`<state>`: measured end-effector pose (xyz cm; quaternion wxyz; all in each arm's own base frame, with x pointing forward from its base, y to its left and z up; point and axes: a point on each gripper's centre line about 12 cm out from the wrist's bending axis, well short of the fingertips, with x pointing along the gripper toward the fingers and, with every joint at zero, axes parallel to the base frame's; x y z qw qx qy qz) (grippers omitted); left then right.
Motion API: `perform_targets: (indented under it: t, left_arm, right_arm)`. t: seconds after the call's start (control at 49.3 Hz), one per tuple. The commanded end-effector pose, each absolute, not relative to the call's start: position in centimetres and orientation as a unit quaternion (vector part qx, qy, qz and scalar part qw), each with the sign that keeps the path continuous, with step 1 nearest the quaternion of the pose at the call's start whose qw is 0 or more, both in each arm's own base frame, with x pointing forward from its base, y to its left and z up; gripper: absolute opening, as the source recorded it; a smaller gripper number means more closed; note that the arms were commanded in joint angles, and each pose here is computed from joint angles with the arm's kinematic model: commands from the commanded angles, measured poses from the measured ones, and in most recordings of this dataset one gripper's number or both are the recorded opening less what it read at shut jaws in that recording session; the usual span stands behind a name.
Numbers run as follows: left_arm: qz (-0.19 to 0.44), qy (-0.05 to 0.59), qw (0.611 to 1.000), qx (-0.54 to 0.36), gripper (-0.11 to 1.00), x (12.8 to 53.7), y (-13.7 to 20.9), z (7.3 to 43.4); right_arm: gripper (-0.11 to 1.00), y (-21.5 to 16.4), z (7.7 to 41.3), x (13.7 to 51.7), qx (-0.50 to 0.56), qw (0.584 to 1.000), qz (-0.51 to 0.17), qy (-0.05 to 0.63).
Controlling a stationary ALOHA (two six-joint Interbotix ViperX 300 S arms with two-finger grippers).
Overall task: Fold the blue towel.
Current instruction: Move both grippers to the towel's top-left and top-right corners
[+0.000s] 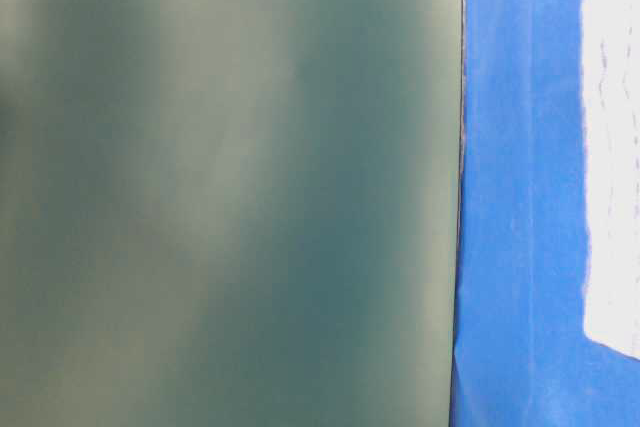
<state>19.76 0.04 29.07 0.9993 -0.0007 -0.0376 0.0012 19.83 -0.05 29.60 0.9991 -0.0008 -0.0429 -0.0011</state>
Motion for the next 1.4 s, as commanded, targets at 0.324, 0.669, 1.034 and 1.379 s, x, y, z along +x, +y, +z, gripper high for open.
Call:
perform_targets:
  t: [0.324, 0.669, 1.034, 1.379]
  left_arm:
    - [0.010, -0.019, 1.000, -0.013, 0.01, 22.9, 0.4, 29.0]
    - [0.052, 0.078, 0.995, -0.019, 0.09, 27.8, 2.7, 25.0]
    - [0.080, 0.197, 0.977, -0.030, 0.87, 31.4, 4.8, 19.2]
    - [0.100, 0.275, 0.955, -0.041, 0.84, 33.9, 6.6, 13.7]
  right_arm:
    - [0.02, -0.6, 29.1, 19.7, 0.021, 0.997, -0.017, 0.068]
    - [0.02, -3.2, 24.5, 19.2, 0.071, 0.968, -0.092, 0.223]
    - [0.67, -6.1, 18.3, 18.5, 0.105, 0.907, -0.166, 0.372]
    - [0.62, -7.5, 14.6, 18.4, 0.121, 0.872, -0.193, 0.434]
